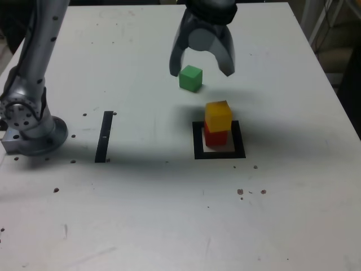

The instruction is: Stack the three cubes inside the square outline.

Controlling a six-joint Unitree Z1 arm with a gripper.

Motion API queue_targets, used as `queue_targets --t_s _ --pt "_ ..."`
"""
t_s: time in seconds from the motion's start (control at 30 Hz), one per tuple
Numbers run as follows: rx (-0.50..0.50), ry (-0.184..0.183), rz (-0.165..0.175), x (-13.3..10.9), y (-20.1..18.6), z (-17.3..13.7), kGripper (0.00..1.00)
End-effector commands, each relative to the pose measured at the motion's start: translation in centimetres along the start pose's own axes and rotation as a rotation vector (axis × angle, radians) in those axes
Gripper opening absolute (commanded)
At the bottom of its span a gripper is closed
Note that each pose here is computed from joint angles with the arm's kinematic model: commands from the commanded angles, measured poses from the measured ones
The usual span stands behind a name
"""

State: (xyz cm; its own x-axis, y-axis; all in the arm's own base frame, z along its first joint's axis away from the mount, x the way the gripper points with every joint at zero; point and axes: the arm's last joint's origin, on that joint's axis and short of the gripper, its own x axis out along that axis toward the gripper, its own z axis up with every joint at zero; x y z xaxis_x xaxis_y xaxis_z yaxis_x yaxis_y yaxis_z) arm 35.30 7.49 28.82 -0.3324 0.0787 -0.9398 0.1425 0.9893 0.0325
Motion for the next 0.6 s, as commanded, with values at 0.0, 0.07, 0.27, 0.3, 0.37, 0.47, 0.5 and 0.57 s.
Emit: queue_targets --t_s 0.0,0.07,0.27,0.3,0.37,0.47,0.5,0.57 --pt "0.009 0.011 0.003 0.0 0.5 -0.7 0.99" --pt "0.034 0.027 0.011 0.4 1.4 -1.3 0.99" --pt "0.155 0.038 0.062 0.8 3.0 -2.4 0.99" --pt "0.179 0.037 0.068 0.9 3.3 -2.5 0.99" --pt "0.222 0.035 0.074 1.2 3.8 -2.6 0.99" --pt "0.27 0.032 0.07 1.8 4.7 -2.8 0.99" --pt "0.282 0.031 0.067 2.1 5.0 -2.8 0.99" --pt "0.301 0.028 0.064 2.5 5.5 -2.8 0.99"
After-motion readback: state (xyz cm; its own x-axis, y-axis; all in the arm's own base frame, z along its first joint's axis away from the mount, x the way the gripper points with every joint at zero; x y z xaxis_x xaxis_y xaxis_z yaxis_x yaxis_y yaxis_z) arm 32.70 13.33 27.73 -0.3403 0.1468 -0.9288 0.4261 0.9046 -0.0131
